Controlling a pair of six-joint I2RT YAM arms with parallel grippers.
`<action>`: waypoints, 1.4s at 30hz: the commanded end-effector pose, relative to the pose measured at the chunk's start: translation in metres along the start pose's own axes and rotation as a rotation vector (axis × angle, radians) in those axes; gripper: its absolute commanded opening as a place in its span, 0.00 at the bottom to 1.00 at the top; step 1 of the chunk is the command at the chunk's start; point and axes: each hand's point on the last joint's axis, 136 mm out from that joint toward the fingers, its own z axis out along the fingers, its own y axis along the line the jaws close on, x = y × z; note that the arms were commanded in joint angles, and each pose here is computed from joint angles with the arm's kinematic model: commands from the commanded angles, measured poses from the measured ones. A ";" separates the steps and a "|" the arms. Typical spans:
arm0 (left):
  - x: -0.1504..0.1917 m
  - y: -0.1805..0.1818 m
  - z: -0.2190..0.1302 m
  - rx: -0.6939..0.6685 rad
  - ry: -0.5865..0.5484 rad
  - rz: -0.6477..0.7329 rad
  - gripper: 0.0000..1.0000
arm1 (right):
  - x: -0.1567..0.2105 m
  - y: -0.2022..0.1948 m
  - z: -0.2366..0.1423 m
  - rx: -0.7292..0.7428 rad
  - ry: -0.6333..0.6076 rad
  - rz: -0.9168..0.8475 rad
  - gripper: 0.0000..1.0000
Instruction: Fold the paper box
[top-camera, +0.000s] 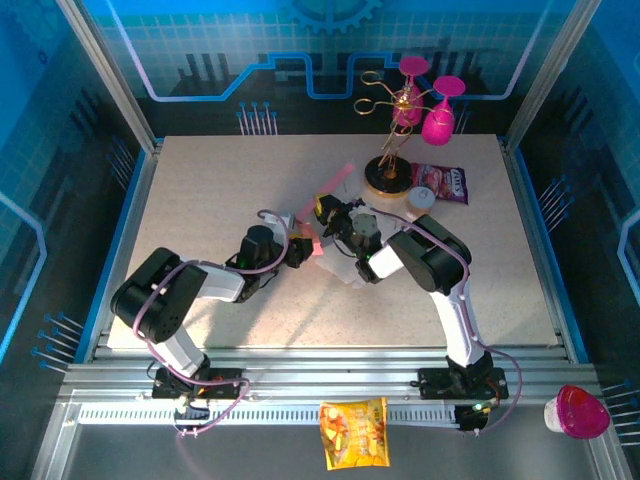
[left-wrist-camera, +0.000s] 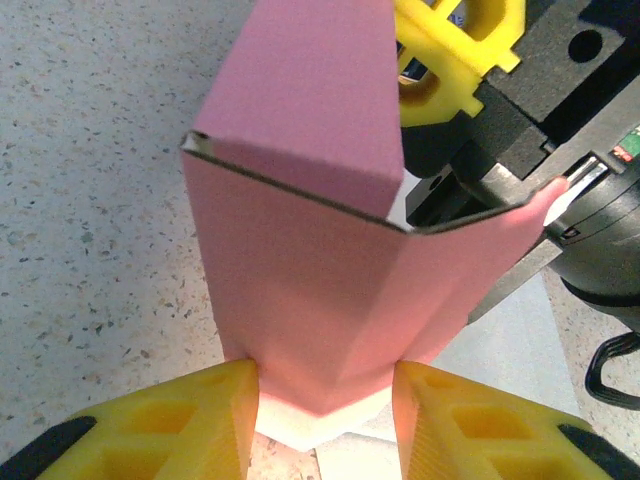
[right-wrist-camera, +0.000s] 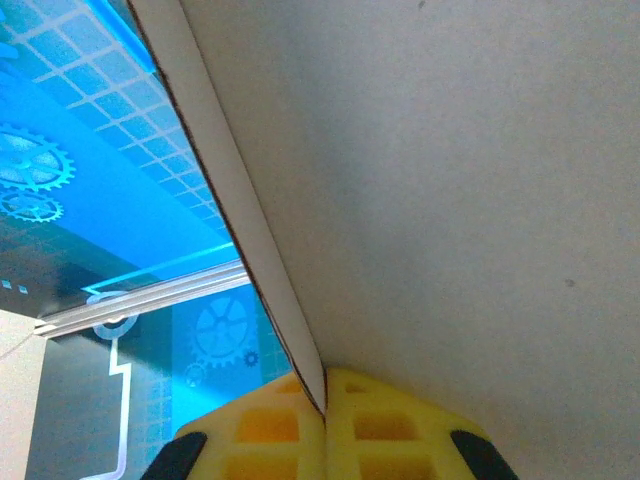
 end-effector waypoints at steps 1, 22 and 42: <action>-0.023 -0.013 0.002 0.033 -0.114 0.039 0.40 | 0.005 -0.009 0.003 0.015 0.030 0.014 0.00; -0.038 -0.011 0.021 -0.021 -0.284 0.046 0.53 | 0.002 -0.008 0.005 0.009 0.015 0.044 0.00; -0.054 -0.003 0.042 -0.076 -0.302 -0.027 0.53 | 0.003 -0.014 0.002 0.032 0.012 0.069 0.00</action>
